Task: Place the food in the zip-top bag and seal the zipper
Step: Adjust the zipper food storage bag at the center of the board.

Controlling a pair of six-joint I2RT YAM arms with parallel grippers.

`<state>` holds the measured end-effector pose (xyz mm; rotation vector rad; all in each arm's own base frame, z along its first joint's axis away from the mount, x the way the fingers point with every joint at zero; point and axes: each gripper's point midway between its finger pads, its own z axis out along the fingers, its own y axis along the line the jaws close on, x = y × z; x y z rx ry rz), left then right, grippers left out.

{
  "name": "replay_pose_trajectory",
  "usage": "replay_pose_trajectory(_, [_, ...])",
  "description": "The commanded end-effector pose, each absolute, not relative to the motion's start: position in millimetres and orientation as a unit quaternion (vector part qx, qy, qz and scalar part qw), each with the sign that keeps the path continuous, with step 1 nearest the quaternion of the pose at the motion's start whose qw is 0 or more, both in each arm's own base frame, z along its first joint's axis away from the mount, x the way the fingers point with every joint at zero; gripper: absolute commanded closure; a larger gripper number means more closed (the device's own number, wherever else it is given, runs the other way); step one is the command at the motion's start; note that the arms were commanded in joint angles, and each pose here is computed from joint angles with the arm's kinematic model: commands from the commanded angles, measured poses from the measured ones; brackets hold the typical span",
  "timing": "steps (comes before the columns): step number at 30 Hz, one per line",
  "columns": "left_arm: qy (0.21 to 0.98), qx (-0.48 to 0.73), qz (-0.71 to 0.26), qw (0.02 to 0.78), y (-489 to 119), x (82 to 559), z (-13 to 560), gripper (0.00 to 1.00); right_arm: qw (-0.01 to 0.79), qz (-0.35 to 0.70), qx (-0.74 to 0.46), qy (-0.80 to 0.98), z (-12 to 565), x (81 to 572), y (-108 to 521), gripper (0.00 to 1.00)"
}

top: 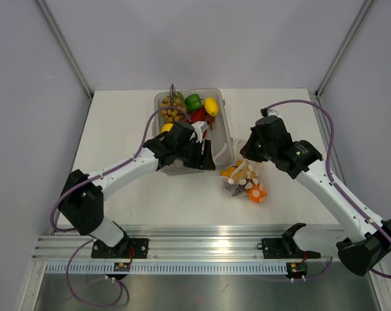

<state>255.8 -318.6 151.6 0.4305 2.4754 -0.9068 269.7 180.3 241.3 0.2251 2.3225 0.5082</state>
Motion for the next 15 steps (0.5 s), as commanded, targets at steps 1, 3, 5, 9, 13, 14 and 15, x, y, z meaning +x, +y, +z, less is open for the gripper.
replay_pose_trajectory(1, [0.891,0.144,-0.339,0.264,-328.9,273.4,155.6,0.39,0.396,0.218,0.086,0.888,261.5,278.5,186.7,1.00])
replay_pose_trajectory(3, [0.897,0.142,-0.333,0.256,-331.4,276.9,146.2,0.44,0.395,0.217,0.087,0.888,259.7,278.2,186.3,1.00])
replay_pose_trajectory(5, [0.900,0.143,-0.329,0.246,-334.5,278.3,144.0,0.53,0.393,0.218,0.088,0.889,259.4,276.9,186.4,1.00])
replay_pose_trajectory(9, [0.900,0.149,-0.335,0.236,-343.2,270.0,154.1,0.90,0.410,0.218,0.090,0.881,271.2,276.2,181.2,1.00])
replay_pose_trajectory(13, [0.867,0.161,-0.403,0.245,-358.1,252.0,218.0,1.00,0.417,0.182,0.098,0.885,273.5,271.0,162.9,1.00])
replay_pose_trajectory(14, [0.855,0.173,-0.422,0.248,-363.6,241.2,235.9,1.00,0.422,0.179,0.100,0.883,277.3,268.5,158.9,1.00])
replay_pose_trajectory(15, [0.839,0.182,-0.444,0.256,-368.7,234.8,259.0,1.00,0.428,0.172,0.105,0.881,279.4,268.1,154.1,1.00])
